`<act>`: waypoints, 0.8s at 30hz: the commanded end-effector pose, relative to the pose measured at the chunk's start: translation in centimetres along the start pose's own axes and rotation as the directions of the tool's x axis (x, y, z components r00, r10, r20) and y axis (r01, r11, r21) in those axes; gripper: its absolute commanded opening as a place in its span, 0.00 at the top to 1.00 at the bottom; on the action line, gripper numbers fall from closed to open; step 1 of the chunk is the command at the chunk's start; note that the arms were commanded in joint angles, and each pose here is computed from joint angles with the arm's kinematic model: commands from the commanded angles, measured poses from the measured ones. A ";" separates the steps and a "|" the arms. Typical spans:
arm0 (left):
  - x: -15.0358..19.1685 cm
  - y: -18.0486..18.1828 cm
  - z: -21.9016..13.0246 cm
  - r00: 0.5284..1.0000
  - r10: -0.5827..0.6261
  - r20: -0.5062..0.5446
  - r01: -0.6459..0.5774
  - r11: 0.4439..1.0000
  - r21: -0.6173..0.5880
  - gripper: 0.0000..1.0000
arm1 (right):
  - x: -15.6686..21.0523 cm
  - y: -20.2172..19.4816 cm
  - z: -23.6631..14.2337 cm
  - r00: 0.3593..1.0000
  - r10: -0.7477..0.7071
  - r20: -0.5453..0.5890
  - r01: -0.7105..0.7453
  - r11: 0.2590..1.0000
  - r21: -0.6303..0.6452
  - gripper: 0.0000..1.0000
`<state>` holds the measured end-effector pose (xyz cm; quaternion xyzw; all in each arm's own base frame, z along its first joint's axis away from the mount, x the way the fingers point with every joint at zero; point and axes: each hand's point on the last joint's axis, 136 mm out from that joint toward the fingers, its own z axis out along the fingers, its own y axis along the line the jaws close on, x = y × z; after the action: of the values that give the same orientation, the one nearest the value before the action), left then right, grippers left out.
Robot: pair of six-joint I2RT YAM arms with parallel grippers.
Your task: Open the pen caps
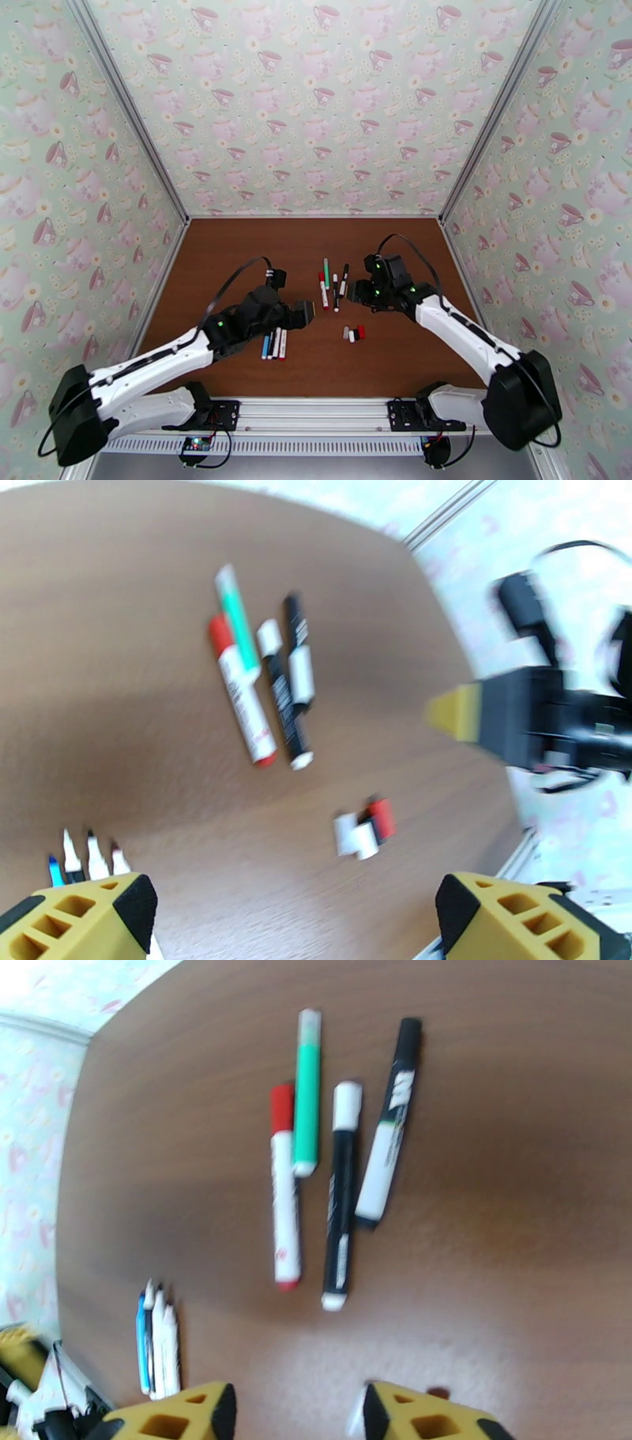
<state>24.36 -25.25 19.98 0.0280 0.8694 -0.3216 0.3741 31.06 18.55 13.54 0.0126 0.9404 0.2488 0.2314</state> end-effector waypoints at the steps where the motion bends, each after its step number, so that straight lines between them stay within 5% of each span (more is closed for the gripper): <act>1: -0.9 -0.4 -1.0 0.999 0.026 0.029 -0.028 0.998 0.051 0.00 | -2.4 0.0 1.0 0.999 -0.021 0.026 0.019 0.998 0.061 0.56; 13: -0.8 -1.8 -2.8 0.993 0.066 0.098 -0.083 0.978 0.192 0.00 | -8.2 -3.1 6.9 0.999 0.038 -0.013 -0.035 0.973 0.229 0.66; 24: -0.6 -4.1 -2.5 0.994 0.096 0.052 -0.107 0.950 0.295 0.00 | -10.8 -4.8 10.6 0.997 0.071 -0.039 -0.057 0.955 0.290 0.71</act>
<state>22.21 -25.85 22.13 0.0936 0.8201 -0.4047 0.3935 45.31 18.04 8.04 0.0714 0.9676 0.1343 0.2017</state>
